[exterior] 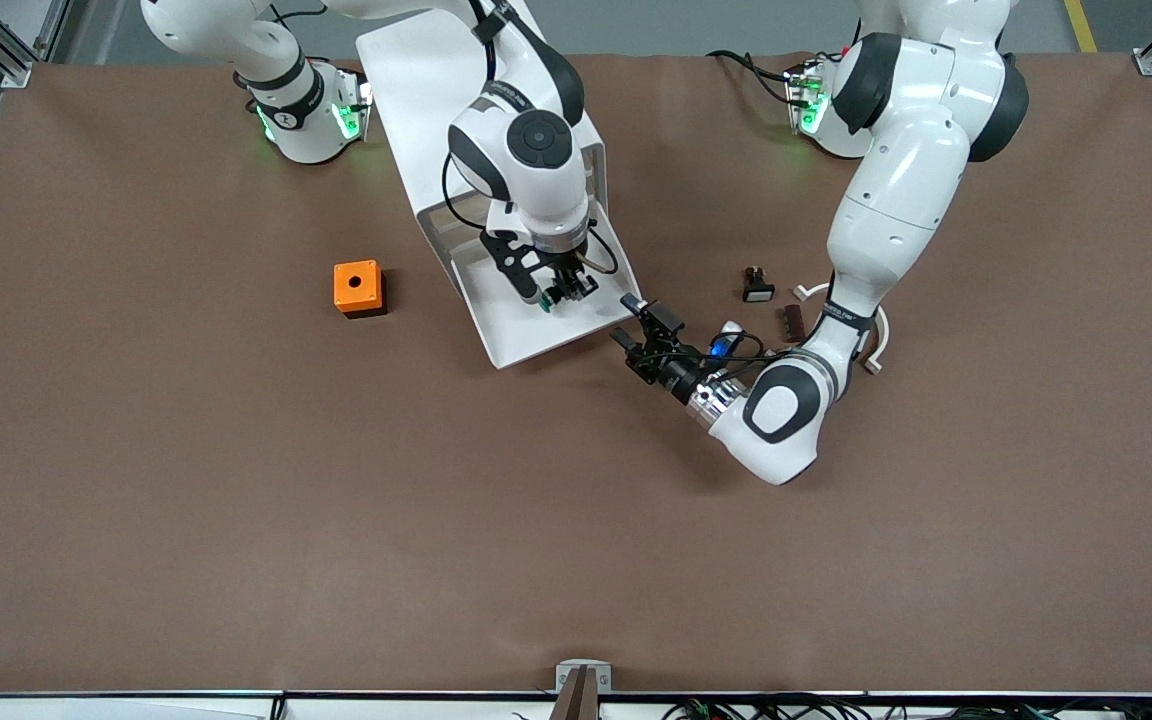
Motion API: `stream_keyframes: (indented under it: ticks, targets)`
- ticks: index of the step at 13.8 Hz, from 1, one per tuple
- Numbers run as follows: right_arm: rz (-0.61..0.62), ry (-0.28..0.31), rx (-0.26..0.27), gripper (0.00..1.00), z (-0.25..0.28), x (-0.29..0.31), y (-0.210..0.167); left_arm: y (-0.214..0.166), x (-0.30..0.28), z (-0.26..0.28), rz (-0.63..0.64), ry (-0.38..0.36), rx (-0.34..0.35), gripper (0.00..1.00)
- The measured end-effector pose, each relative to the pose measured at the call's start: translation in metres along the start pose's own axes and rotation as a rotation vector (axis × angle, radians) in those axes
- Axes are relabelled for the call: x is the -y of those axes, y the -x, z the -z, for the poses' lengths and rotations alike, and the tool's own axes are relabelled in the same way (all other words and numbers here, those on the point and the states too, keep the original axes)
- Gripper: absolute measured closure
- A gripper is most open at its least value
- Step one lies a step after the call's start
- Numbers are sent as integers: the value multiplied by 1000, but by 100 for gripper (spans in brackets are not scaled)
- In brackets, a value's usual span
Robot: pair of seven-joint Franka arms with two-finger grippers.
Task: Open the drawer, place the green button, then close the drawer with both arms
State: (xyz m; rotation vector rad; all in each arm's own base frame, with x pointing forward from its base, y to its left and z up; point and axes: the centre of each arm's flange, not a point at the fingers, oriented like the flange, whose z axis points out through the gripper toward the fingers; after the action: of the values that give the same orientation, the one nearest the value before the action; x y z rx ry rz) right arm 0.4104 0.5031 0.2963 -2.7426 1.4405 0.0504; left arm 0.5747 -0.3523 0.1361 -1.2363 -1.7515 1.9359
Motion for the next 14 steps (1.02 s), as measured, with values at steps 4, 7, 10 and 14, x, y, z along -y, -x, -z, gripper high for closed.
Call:
stream_keyframes:
  ticks: [4,7,10,14]
  targets:
    - [-14,8,-10,59,-9,2,-9,13,11,36,-294,78,-8,0]
    - [-20,17,-16,59,-16,3,-13,22,20,59,-500,163,-54,0]
    - [-22,21,-19,52,-19,4,-14,44,38,67,-705,270,-169,0]
    - [-25,4,-14,13,-3,15,-15,82,66,55,-926,430,-439,0]
